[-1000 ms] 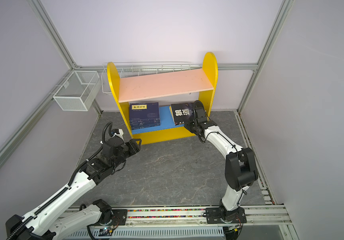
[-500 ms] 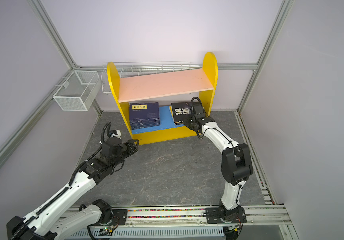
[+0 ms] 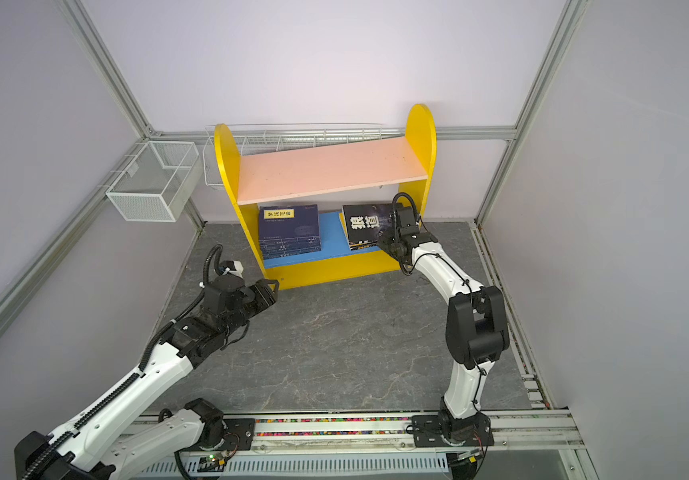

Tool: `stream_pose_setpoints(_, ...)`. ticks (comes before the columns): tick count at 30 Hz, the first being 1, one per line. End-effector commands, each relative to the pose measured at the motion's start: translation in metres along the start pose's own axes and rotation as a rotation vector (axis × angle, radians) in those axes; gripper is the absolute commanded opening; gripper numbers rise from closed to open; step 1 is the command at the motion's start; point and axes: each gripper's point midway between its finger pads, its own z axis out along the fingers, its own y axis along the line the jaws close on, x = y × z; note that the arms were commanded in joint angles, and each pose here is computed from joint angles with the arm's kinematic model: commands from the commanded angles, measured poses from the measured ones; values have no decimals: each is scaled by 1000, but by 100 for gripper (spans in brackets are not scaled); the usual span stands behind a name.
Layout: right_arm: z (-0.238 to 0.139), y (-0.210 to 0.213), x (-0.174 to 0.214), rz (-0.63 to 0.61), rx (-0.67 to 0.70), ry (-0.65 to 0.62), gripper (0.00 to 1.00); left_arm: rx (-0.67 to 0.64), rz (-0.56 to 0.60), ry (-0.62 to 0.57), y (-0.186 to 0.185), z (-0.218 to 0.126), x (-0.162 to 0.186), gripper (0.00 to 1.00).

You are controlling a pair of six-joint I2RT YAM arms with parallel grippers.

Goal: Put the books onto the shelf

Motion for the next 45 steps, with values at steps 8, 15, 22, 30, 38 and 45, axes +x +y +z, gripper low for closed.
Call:
stream_pose_setpoints(8, -22, -5, -36, 0, -5, -126, 15, 6, -14, 5, 0, 4, 1, 64)
stream_pose_setpoints(15, -17, 13, -35, -20, -103, -117, 15, 17, -15, 12, -3, 7, 2, 64)
stream_pose_setpoints(22, -12, 27, -33, -28, -164, -118, 15, 15, -15, 14, -2, 7, 3, 64)
stream_pose_setpoints(30, -9, 23, -30, 5, -142, -136, 15, 18, -13, 14, -1, 7, 3, 64)
stream_pose_setpoints(38, -25, 12, -25, 7, -126, -165, 15, -6, -1, -10, 5, 1, -1, 64)
stream_pose_setpoints(45, -75, -4, -11, -72, -113, -205, 17, -97, 40, -74, 23, -12, -17, 64)
